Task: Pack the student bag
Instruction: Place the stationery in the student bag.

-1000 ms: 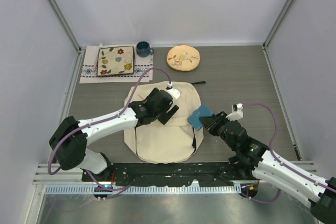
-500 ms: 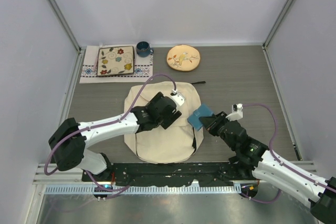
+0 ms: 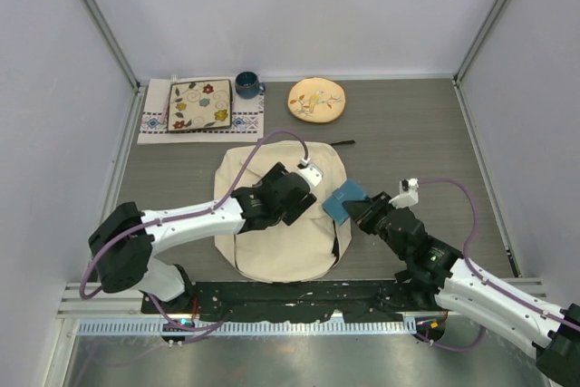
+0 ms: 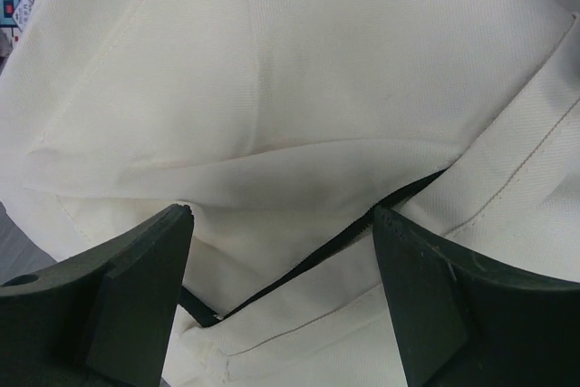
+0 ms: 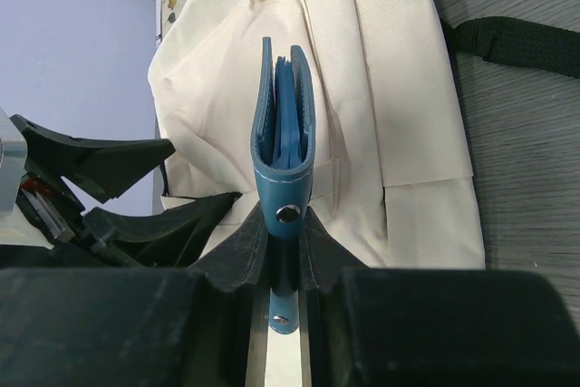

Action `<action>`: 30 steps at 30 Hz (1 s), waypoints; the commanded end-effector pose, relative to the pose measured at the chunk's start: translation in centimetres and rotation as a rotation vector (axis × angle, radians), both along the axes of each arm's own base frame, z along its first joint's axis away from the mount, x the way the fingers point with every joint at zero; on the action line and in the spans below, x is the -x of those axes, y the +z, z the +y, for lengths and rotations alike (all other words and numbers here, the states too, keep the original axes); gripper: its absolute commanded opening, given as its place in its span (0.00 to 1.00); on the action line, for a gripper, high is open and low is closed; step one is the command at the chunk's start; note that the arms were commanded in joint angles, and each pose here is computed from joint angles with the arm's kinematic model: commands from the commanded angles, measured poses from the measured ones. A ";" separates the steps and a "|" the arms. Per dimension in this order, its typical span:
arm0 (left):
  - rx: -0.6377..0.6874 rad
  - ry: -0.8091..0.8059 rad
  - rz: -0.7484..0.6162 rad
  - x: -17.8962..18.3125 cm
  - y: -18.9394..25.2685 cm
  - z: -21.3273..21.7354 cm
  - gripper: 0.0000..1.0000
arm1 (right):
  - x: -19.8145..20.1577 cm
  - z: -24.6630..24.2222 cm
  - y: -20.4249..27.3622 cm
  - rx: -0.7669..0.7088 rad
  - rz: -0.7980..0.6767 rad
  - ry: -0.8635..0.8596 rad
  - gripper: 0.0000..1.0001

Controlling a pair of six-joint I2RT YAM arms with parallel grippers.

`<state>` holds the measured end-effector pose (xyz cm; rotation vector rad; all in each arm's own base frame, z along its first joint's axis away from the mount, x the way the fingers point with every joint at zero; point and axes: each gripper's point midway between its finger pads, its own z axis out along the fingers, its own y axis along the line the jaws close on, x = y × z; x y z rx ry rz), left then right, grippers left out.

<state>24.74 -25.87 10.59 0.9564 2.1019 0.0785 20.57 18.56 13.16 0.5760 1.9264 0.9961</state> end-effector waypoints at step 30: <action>0.123 0.086 0.112 0.2 4.2 -3.5 0.00 | 1.1 2.8 6.6 -0.194 -0.134 0.150 0.01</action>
